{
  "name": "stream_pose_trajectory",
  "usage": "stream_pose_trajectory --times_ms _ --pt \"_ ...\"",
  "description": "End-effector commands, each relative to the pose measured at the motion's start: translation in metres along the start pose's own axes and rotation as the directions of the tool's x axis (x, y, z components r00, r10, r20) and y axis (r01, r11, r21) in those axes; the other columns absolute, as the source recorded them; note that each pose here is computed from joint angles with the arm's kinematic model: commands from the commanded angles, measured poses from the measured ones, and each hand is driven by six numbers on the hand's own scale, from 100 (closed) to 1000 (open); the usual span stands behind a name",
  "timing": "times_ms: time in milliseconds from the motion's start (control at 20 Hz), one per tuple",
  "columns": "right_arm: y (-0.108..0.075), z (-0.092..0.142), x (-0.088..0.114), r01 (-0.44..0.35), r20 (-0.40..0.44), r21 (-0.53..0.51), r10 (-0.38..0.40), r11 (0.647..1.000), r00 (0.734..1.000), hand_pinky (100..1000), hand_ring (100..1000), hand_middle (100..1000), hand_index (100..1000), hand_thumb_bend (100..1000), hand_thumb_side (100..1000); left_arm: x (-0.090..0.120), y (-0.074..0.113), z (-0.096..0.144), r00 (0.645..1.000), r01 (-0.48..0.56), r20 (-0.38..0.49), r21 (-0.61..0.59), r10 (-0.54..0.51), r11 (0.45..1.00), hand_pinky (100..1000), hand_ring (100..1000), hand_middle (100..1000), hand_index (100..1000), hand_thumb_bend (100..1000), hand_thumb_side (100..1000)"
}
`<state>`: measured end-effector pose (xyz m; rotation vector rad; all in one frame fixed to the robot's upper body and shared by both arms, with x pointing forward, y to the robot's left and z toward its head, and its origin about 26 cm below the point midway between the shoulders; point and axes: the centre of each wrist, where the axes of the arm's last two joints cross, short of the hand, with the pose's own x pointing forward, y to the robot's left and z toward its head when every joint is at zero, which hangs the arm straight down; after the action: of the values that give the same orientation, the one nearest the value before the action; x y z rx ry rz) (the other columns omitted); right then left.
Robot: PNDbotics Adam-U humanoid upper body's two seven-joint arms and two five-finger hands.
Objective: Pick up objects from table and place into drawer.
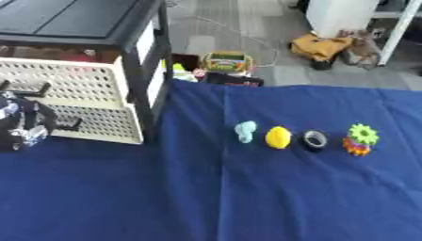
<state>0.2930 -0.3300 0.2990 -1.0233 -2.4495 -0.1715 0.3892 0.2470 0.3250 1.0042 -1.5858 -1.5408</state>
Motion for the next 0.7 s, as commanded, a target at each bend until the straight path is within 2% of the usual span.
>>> stream_pose_trajectory --times_ms 50,350,700 --pt "-0.004 -0.007 0.007 0.004 0.031 -0.004 -0.004 1.000 1.000 539 585 478 700 100 758 0.000 0.009 0.000 1.000 -0.005 0.012 0.035 0.004 0.999 538 337 454 851 100 1000" --pt "-0.004 -0.006 0.006 0.007 0.027 -0.001 -0.007 1.000 1.000 540 585 478 700 100 756 0.006 0.005 0.002 0.998 -0.047 0.053 0.019 0.046 0.999 540 327 450 833 100 1000" --pt "-0.006 -0.005 0.005 0.002 0.024 -0.007 -0.002 1.000 1.000 541 586 478 701 100 759 0.030 0.013 0.032 0.989 -0.043 0.143 -0.006 0.044 0.999 532 311 443 806 100 1000"
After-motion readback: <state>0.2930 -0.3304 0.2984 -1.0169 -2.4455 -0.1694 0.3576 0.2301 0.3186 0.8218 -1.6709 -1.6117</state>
